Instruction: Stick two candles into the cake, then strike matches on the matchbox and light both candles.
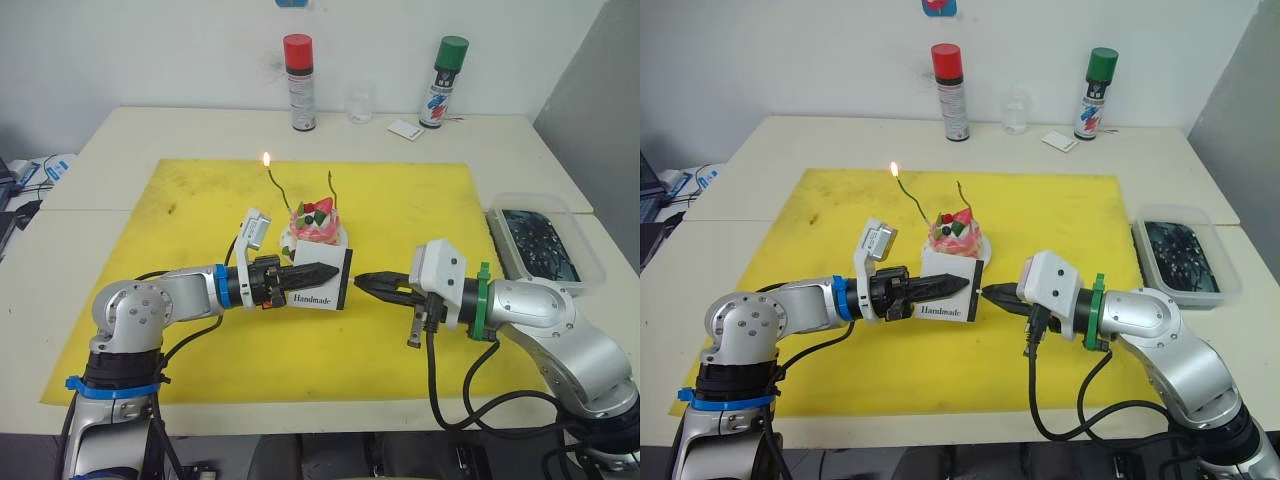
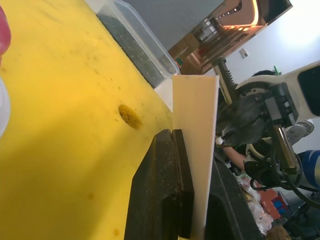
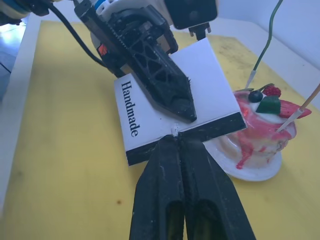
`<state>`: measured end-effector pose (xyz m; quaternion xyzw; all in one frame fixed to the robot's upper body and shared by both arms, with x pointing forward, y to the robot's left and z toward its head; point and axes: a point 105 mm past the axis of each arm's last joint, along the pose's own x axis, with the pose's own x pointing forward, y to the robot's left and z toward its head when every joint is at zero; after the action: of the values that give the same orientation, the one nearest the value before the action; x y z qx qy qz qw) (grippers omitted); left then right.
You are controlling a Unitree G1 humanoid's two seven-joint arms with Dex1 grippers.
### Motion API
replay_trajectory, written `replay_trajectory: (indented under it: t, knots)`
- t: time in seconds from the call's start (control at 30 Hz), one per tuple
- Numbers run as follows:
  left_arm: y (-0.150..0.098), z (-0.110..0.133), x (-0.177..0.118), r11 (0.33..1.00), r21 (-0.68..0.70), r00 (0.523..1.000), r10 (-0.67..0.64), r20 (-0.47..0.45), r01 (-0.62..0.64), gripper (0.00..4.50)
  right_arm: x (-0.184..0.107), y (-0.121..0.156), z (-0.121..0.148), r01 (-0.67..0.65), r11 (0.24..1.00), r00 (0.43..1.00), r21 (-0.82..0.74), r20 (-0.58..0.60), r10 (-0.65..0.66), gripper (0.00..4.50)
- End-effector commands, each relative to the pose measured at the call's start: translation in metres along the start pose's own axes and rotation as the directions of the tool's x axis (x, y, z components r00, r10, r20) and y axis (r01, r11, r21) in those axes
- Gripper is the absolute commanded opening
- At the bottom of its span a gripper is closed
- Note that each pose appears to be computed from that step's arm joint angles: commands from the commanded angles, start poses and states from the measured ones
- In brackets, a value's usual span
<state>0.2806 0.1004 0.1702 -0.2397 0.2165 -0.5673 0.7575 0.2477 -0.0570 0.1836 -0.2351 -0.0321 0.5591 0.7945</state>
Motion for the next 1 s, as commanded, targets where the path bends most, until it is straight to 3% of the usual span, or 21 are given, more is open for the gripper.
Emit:
replay_trajectory:
  t: [0.03, 0.5, 1.0]
  knots:
    - [-0.006, 0.006, -0.002, 0.999, 0.028, 1.0, -0.018, 0.0, 0.018, 0.0, 0.0, -0.003, 0.004, 0.01, 0.999, 1.0, -0.051, 0.004, -0.01, 0.03]
    - [-0.006, 0.0, -0.004, 0.999, 0.033, 0.999, -0.021, -0.029, 0.022, 0.0, 0.006, -0.003, 0.009, 0.003, 0.995, 1.0, -0.102, 0.031, 0.0, 0.03]
    - [-0.011, -0.002, -0.004, 0.998, 0.038, 0.998, -0.046, -0.042, 0.048, 0.0, 0.013, -0.003, -0.006, -0.02, 0.99, 1.0, -0.137, -0.026, 0.017, 0.03]
